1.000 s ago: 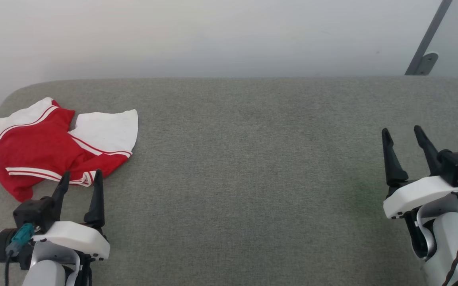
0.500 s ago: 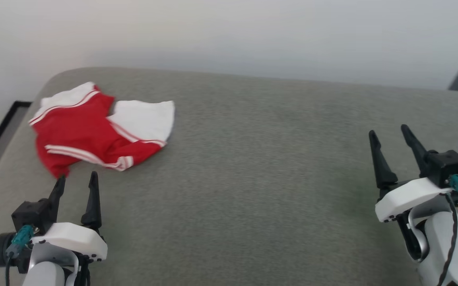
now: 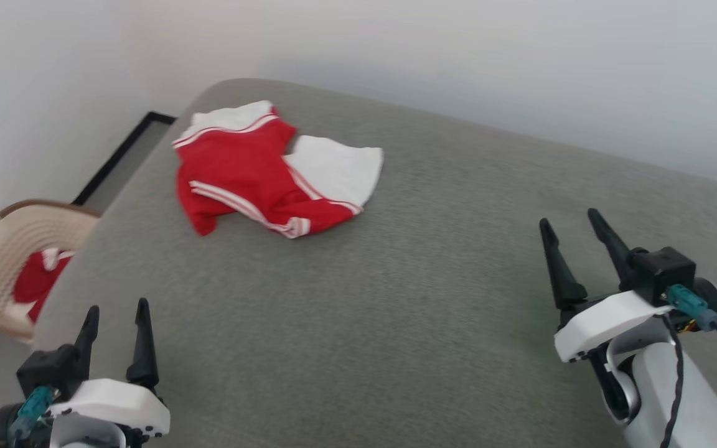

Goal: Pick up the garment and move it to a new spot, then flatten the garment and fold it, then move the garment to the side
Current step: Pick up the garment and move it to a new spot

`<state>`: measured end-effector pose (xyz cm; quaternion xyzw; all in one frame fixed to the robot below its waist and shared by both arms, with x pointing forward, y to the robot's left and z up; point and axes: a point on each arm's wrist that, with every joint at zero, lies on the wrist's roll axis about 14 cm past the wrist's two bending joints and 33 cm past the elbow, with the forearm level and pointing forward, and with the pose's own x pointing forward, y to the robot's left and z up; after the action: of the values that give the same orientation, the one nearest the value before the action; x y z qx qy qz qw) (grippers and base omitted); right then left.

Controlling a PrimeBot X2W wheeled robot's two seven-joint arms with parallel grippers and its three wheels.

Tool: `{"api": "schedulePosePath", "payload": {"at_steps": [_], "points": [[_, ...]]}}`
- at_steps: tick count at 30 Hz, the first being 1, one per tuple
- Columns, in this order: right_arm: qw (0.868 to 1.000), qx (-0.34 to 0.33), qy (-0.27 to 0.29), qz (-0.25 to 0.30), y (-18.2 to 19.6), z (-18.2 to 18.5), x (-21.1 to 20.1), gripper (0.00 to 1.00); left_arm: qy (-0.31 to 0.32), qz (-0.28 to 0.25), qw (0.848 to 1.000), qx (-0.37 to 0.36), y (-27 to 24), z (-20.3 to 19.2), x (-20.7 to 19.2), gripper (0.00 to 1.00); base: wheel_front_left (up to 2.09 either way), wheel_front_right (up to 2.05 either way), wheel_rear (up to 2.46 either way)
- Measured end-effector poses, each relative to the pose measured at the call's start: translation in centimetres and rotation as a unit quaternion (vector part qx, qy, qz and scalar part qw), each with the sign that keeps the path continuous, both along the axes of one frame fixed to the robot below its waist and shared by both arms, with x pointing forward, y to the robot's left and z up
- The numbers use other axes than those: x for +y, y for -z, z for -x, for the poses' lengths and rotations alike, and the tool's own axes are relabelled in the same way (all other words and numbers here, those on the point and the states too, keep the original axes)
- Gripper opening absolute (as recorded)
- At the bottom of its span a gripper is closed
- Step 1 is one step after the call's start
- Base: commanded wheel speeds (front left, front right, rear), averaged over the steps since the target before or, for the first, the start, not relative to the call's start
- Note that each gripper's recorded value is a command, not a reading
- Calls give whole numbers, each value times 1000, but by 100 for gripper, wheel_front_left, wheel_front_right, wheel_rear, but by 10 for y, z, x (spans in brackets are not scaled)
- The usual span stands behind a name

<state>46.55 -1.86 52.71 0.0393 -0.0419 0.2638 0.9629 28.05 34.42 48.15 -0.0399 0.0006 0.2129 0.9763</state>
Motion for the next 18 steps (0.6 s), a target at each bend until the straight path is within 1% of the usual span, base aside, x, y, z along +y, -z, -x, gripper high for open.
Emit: {"api": "schedulePosePath", "payload": {"at_steps": [6, 11, 18], "points": [[999, 7, -52, -7, 2, 9, 43, 100, -57, 4, 998, -7, 0, 37, 17, 100, 0, 0, 0], [996, 12, -88, -13, 4, 17, 73, 100, -88, 3, 996, -13, -3, 58, 24, 100, 0, 0, 0], [994, 18, -105, -15, 7, 20, 85, 100, -101, 4, 995, -14, -3, 65, 25, 100, 0, 0, 0]]}}
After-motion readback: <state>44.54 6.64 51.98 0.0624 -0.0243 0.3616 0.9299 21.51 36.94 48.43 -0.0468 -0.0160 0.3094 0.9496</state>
